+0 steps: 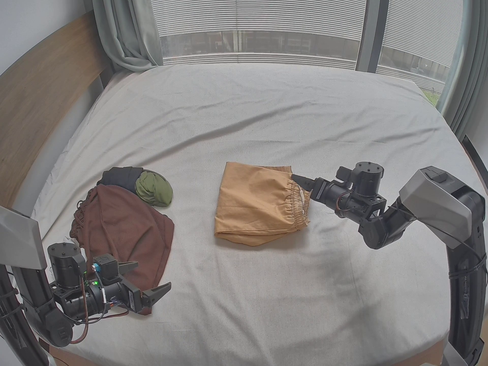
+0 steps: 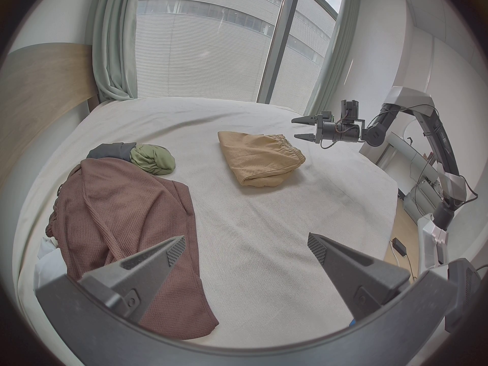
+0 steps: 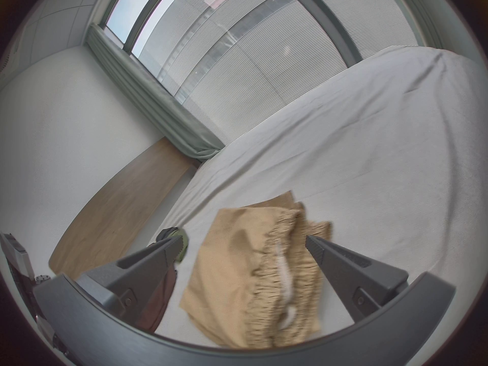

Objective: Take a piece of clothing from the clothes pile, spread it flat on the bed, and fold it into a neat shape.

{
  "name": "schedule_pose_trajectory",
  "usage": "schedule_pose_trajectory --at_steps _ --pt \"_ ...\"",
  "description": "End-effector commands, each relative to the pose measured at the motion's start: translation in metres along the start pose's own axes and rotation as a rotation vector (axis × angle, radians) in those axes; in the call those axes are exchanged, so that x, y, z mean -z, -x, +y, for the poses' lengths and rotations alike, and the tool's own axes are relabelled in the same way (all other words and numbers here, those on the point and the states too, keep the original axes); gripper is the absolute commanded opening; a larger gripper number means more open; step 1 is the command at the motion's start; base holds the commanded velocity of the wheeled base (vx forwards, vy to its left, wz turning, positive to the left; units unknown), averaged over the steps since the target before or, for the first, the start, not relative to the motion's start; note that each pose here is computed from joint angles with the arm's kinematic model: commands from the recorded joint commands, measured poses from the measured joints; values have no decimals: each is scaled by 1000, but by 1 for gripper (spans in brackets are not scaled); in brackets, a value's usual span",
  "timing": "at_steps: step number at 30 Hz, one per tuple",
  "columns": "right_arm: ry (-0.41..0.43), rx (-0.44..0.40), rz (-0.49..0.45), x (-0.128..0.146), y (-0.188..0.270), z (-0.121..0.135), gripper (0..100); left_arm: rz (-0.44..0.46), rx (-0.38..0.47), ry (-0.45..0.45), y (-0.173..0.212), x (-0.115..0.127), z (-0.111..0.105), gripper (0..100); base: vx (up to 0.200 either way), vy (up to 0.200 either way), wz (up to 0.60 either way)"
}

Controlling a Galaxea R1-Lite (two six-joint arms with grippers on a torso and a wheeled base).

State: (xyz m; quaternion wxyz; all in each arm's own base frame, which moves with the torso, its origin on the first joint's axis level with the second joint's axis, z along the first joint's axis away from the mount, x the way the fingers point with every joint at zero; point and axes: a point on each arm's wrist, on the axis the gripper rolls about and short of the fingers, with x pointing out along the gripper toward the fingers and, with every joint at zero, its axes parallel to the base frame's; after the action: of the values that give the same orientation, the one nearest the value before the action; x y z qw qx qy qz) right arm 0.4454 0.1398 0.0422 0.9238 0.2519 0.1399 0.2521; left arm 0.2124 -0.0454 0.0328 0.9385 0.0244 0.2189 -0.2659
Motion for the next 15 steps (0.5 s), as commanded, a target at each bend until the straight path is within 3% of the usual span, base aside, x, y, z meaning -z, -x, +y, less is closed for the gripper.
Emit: schedule_pose_trajectory --at_steps 1,7,15 --pt "11 -52 13 6 -4 24 100 0 -3 1 0 0 1 100 0 0 0" --pt "11 -67 46 21 -11 29 100 -1 -3 1 0 0 1 100 0 0 0" --pt "16 3 107 62 -27 -5 100 -1 -3 1 0 0 1 100 0 0 0"
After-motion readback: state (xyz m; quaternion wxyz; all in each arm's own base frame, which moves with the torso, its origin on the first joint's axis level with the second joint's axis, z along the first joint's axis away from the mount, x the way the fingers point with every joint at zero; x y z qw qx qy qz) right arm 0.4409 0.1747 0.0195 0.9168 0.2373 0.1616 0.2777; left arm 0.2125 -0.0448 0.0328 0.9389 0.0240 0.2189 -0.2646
